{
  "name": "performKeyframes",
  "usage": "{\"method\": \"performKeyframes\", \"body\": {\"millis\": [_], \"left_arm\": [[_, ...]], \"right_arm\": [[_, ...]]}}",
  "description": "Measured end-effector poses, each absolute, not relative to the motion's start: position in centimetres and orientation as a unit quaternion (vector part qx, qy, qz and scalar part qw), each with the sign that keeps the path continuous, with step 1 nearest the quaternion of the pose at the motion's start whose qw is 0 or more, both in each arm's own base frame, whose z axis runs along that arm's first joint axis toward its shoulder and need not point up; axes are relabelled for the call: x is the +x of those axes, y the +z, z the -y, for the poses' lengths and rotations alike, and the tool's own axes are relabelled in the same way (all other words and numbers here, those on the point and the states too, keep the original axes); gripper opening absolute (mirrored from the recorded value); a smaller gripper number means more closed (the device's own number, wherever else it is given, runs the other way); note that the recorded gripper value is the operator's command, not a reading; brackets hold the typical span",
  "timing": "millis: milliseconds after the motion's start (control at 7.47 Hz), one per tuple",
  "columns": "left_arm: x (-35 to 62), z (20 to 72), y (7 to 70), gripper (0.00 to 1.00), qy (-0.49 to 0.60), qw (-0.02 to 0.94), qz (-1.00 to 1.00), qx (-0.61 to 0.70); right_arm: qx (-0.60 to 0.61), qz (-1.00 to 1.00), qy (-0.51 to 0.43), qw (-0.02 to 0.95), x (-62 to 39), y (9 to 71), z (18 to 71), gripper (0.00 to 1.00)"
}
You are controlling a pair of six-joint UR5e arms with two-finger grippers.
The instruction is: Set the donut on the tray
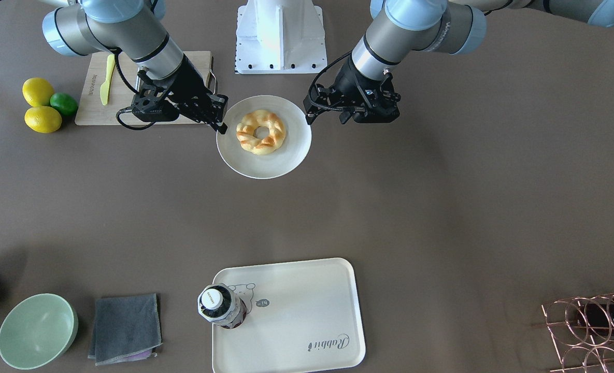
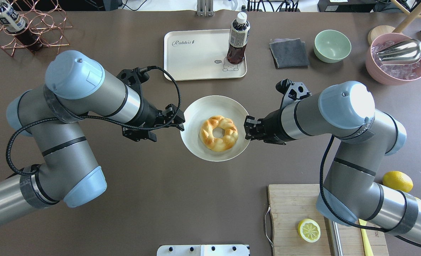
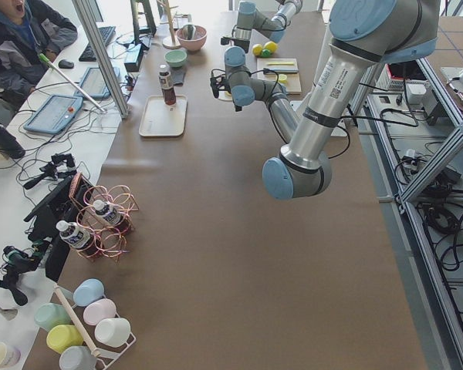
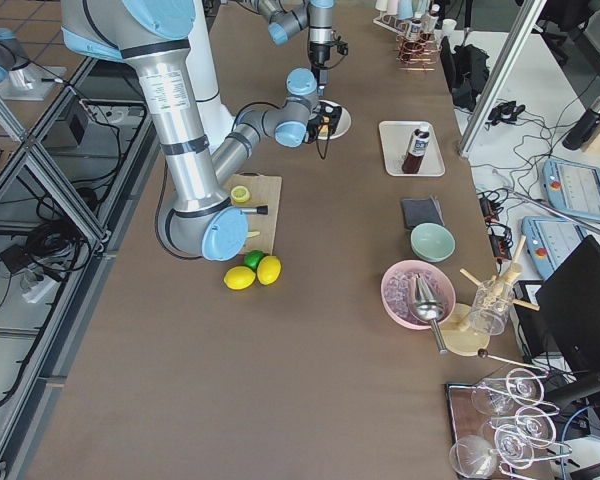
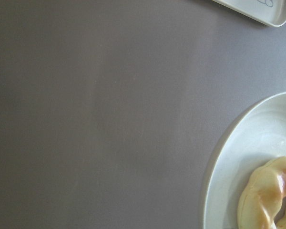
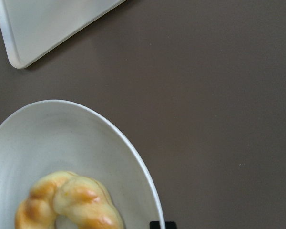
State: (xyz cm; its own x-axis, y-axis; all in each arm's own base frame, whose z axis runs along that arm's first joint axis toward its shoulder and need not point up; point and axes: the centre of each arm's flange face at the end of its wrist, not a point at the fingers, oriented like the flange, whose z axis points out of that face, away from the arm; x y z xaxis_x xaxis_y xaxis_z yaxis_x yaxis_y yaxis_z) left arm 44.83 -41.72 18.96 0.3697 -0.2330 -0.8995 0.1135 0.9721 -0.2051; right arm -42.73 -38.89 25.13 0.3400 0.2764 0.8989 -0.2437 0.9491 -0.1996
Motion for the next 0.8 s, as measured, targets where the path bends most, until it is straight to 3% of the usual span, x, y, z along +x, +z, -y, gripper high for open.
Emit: {"method": "performKeyframes", "body": {"millis": [535, 803], "left_arm": [[45.2, 41.5, 19.2, 0.83, -0.107, 0.828, -0.549, -0.051], [45.2, 41.3, 19.4, 0.62, -0.109, 0.828, -0.547, -0.050]], "right_arm": [[-0.019, 0.552, 0.164, 0.817, -44.5, 22.4, 37.3, 0.00], [-0.018, 0.553, 0.166, 0.816, -44.7, 21.7, 37.2, 0.00]]}}
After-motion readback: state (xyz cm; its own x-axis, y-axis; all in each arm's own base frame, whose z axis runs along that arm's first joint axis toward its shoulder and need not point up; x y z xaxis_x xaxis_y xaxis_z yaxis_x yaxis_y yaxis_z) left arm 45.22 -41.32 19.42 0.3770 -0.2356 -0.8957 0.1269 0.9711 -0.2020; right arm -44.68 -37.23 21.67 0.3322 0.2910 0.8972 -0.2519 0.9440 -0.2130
